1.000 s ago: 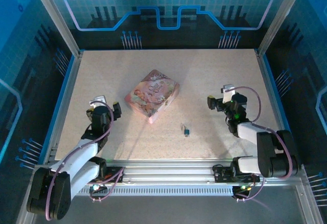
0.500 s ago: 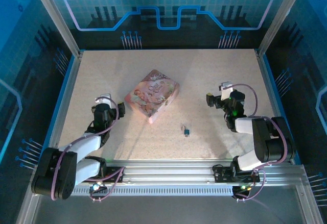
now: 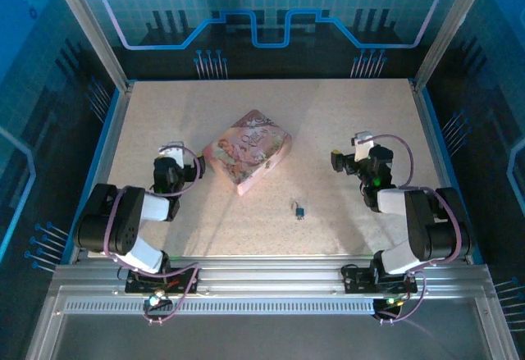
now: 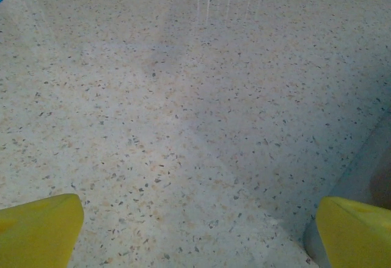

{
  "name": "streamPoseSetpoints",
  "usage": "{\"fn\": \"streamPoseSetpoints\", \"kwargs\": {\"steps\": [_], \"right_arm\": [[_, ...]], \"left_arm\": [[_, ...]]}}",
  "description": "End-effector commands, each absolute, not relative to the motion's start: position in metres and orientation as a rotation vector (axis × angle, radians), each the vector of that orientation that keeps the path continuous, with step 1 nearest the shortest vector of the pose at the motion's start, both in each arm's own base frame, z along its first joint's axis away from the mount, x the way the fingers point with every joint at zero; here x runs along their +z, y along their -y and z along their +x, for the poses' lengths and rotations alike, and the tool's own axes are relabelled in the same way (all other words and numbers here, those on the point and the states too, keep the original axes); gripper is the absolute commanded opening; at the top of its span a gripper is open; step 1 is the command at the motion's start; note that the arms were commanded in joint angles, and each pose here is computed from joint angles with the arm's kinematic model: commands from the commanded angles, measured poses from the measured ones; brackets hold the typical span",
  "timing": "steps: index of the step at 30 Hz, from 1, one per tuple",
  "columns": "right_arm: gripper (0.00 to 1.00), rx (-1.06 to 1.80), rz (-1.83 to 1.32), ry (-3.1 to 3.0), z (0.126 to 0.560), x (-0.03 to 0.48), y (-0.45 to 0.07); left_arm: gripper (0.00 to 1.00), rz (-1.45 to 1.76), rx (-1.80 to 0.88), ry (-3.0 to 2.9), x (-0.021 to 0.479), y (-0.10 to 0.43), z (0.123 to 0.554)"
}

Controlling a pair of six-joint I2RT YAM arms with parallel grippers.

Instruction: Unlock a padlock with a key

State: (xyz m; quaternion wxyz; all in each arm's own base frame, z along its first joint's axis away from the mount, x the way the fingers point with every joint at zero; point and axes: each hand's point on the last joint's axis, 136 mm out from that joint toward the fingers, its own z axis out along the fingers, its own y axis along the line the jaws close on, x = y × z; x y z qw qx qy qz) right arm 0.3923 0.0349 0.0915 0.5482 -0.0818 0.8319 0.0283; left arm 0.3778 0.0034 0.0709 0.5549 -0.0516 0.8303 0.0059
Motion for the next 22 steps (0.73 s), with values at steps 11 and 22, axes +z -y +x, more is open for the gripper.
{"fn": "streamPoseSetpoints", "kwargs": {"steps": [11, 22], "right_arm": [[1.0, 0.053, -0.184, -1.966, 0.3967, 0.0939, -0.0344], [1.0, 0.053, -0.183, -1.967, 0.3967, 0.0936, -0.0341]], "left_arm": [[0.99, -0.101, -0.058, -1.902, 0.0951, -0.0017, 0.3982], [0.99, -0.098, -0.06, -1.902, 0.0949, -0.0009, 0.3981]]}}
